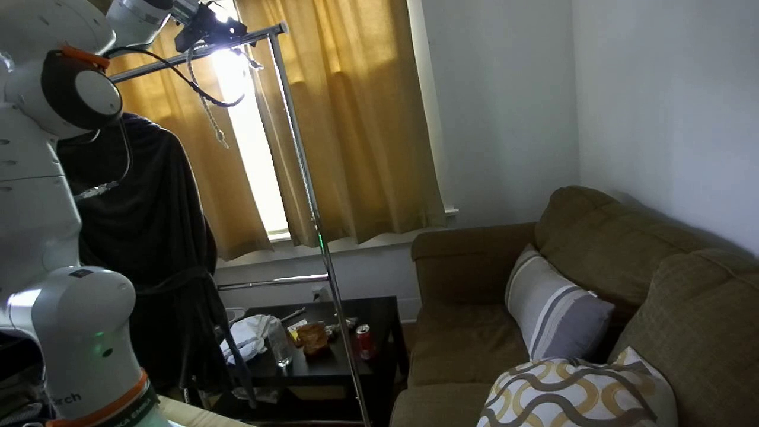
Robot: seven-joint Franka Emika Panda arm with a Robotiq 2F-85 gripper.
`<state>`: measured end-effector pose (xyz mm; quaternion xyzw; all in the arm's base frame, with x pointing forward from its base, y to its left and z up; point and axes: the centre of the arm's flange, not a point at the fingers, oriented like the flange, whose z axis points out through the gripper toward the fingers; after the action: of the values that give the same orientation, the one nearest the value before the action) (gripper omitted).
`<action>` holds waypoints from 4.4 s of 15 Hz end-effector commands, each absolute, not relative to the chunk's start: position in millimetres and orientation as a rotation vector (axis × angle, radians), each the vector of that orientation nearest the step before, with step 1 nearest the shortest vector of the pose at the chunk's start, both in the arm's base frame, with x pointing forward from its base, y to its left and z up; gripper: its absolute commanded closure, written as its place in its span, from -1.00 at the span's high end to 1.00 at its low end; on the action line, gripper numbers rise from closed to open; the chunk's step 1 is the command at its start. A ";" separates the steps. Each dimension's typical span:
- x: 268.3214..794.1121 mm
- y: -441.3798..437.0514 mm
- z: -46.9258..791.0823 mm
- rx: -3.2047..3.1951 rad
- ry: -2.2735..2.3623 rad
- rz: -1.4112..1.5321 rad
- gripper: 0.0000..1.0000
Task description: Move the piece of rope to the top metal rod
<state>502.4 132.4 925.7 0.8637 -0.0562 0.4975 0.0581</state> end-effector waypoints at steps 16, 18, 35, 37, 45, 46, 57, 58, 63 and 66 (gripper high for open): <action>510.1 133.9 952.6 2.654 -0.122 1.644 0.37; 509.8 134.3 954.1 2.643 -0.122 1.657 0.63; 406.9 131.7 987.0 2.668 -0.181 1.719 1.00; 388.6 128.3 988.0 2.700 -0.199 1.672 1.00; 326.9 130.2 978.4 2.725 -0.199 1.635 1.00; 322.7 128.3 975.2 2.711 -0.187 1.631 1.00; 303.4 108.7 926.2 2.770 -0.099 1.589 1.00; 299.7 109.1 924.4 2.782 -0.078 1.604 1.00; 288.5 111.0 912.9 2.796 0.022 1.671 1.00; 303.0 120.3 934.3 2.785 -0.031 1.644 1.00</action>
<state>303.0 120.4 934.3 0.8601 -0.0095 0.5079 -0.0465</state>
